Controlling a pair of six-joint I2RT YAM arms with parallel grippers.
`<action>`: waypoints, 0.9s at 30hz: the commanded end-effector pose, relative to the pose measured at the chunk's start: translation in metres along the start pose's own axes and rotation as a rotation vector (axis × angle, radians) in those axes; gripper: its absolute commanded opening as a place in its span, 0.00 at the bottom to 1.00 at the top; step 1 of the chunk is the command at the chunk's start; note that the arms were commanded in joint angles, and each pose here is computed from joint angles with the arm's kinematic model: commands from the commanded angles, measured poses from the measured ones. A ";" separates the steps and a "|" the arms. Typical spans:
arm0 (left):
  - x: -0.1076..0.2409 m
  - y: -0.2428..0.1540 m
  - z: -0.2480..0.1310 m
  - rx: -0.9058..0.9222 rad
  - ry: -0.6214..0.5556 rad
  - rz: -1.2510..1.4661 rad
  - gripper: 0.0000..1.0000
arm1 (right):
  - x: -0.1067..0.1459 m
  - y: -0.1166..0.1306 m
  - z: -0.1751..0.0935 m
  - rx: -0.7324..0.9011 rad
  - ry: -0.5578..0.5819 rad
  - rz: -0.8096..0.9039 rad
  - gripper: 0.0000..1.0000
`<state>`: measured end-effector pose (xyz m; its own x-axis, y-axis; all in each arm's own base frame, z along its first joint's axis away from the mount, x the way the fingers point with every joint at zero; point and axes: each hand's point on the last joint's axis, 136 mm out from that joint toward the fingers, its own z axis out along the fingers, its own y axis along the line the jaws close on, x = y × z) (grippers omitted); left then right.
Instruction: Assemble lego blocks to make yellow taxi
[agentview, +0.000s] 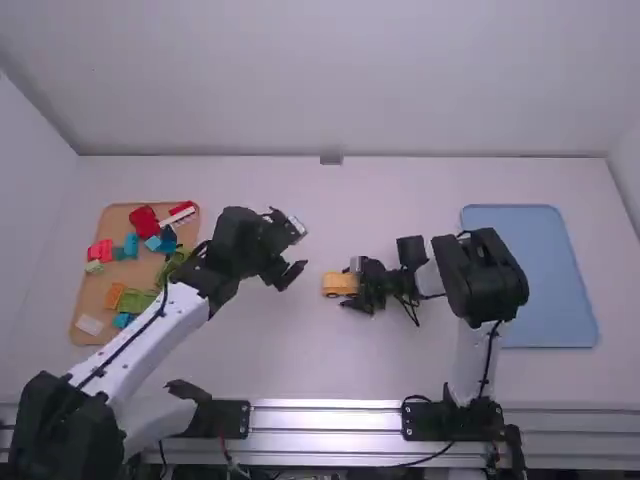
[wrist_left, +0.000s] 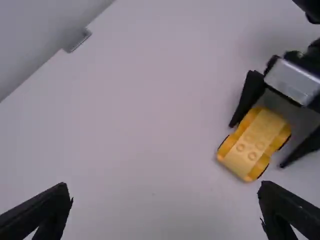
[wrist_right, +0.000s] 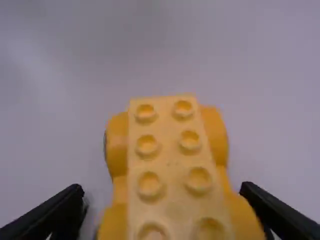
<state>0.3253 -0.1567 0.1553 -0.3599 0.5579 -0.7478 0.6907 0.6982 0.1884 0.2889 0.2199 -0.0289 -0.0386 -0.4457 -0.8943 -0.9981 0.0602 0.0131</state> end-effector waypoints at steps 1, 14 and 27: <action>-0.004 0.001 -0.004 -0.013 -0.003 -0.008 0.99 | -0.007 -0.008 -0.008 0.075 0.066 -0.020 0.89; 0.002 0.067 -0.052 -0.426 0.002 -0.424 0.99 | -0.080 -0.015 -0.103 0.373 0.258 -0.061 0.99; -0.010 0.084 -0.139 -0.606 -0.007 -0.629 0.99 | -0.189 -0.022 -0.139 0.458 0.031 -0.158 0.99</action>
<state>0.3012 -0.0471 0.2402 -0.6142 0.0377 -0.7882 -0.0390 0.9962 0.0780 0.3086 0.1705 0.1751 0.0611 -0.5584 -0.8274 -0.8619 0.3885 -0.3258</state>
